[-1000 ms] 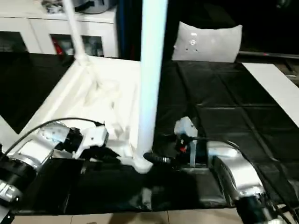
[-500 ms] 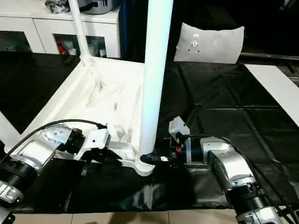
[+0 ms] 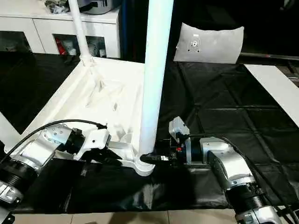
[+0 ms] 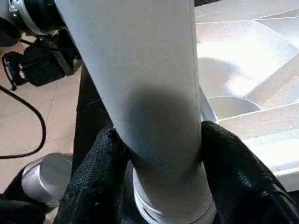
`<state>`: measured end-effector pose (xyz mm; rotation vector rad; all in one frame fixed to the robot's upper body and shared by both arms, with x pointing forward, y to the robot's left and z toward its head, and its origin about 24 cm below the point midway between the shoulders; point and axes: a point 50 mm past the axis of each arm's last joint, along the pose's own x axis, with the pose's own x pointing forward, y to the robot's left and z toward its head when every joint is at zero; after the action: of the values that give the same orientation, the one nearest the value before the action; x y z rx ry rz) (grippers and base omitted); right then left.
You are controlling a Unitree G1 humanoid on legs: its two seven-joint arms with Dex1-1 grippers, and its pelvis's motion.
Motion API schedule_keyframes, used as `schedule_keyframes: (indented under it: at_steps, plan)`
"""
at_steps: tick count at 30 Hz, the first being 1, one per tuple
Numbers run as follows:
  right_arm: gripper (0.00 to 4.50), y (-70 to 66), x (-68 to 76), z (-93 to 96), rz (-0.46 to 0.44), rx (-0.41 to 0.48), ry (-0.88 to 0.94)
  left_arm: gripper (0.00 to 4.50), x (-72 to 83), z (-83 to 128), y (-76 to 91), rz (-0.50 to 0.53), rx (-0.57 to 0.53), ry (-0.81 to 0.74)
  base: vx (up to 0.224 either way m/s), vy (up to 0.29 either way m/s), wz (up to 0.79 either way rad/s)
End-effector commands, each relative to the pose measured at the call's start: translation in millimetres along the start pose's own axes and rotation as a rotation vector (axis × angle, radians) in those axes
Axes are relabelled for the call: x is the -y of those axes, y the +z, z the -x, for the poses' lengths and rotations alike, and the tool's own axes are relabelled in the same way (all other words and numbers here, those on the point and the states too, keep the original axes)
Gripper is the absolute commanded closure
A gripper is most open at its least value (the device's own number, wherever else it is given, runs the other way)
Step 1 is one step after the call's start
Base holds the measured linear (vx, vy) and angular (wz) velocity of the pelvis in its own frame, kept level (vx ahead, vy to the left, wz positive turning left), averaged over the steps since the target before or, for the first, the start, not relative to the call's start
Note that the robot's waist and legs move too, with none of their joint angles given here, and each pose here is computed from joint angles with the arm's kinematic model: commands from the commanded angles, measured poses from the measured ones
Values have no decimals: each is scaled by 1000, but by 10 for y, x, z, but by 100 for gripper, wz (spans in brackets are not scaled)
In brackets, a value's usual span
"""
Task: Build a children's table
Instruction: Rotate leg to tighten
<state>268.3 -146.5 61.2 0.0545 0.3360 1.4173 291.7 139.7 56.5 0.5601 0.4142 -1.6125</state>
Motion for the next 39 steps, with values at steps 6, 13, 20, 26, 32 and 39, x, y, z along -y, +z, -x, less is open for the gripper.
schedule_keyframes:
  at_steps: [6,13,20,26,32,39]
  plan:
    - [250,-103,95,-151,-43,-2,-293,450,-123,-238,253,75,94,169,0,0,0]
    - [254,-48,243,-338,-117,68,-566,450,-257,-466,407,145,124,302,0,0,0]
    - [254,93,371,-601,-161,144,-824,450,-499,-619,632,246,174,497,0,0,0]
    - [164,61,306,-526,-85,149,-797,450,-506,-561,562,192,105,512,0,0,0]
    - [105,38,274,-268,5,193,-780,450,-429,-452,412,148,78,458,0,0,0]
    - [58,25,174,93,138,97,-562,450,-238,-283,209,47,18,257,0,0,0]
